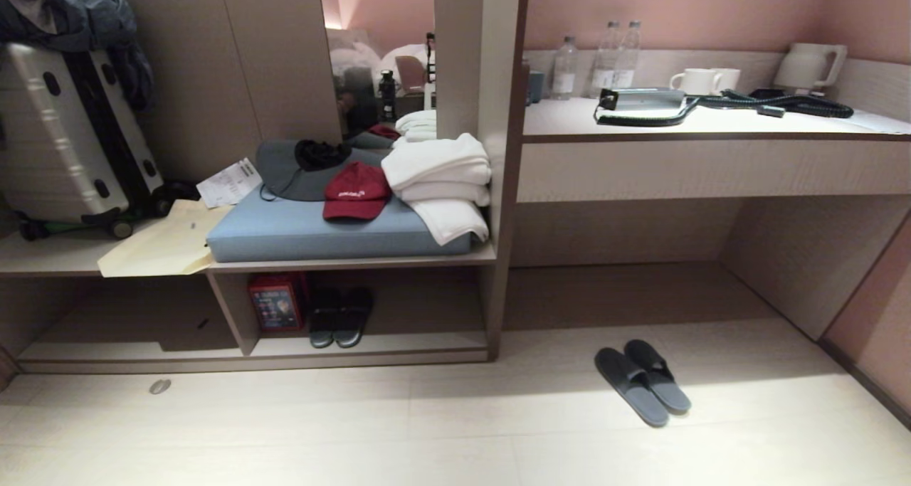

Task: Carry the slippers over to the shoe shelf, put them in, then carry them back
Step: Pick up the slippers on the floor

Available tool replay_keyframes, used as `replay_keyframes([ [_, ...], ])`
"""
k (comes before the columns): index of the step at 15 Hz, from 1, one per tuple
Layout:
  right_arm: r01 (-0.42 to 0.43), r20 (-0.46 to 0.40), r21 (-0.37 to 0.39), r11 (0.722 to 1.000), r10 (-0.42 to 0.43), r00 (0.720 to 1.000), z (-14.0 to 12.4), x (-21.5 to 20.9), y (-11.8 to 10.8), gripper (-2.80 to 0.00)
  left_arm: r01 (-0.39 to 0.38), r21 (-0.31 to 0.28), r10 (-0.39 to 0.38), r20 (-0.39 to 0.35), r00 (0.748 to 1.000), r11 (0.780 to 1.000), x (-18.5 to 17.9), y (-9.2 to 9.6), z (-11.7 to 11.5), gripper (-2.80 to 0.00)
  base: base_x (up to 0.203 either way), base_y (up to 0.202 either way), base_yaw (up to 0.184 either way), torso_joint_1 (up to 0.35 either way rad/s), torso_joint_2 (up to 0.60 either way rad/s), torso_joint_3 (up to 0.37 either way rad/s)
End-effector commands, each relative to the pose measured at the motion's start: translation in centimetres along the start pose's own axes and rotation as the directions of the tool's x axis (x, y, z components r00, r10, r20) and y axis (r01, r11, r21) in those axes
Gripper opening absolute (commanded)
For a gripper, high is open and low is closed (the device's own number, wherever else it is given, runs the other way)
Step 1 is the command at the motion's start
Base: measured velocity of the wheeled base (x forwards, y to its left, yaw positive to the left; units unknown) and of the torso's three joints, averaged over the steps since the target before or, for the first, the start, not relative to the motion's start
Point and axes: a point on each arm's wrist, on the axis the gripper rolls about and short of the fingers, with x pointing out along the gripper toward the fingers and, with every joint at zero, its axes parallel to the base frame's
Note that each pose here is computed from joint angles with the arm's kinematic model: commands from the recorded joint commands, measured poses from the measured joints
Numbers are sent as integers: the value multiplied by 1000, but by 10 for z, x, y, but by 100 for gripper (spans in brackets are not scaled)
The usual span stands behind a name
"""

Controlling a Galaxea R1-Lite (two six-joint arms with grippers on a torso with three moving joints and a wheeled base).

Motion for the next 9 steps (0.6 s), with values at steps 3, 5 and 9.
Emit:
replay_keyframes([
  [3, 0, -2, -1, 1000, 0, 1000, -1, 0, 0, -280, -1, -1, 1, 0, 1000, 1000, 0, 0, 0, -280, 194, 0, 2, 2, 0, 2],
  [5, 0, -2, -1, 1000, 0, 1000, -1, 0, 0, -280, -1, -1, 1, 0, 1000, 1000, 0, 0, 0, -280, 194, 0, 1, 2, 2, 3],
  [9, 0, -2, -1, 1000, 0, 1000, -1, 0, 0, -280, -1, -2, 1, 0, 1000, 1000, 0, 0, 0, -280, 198, 0, 1, 5, 1, 4],
])
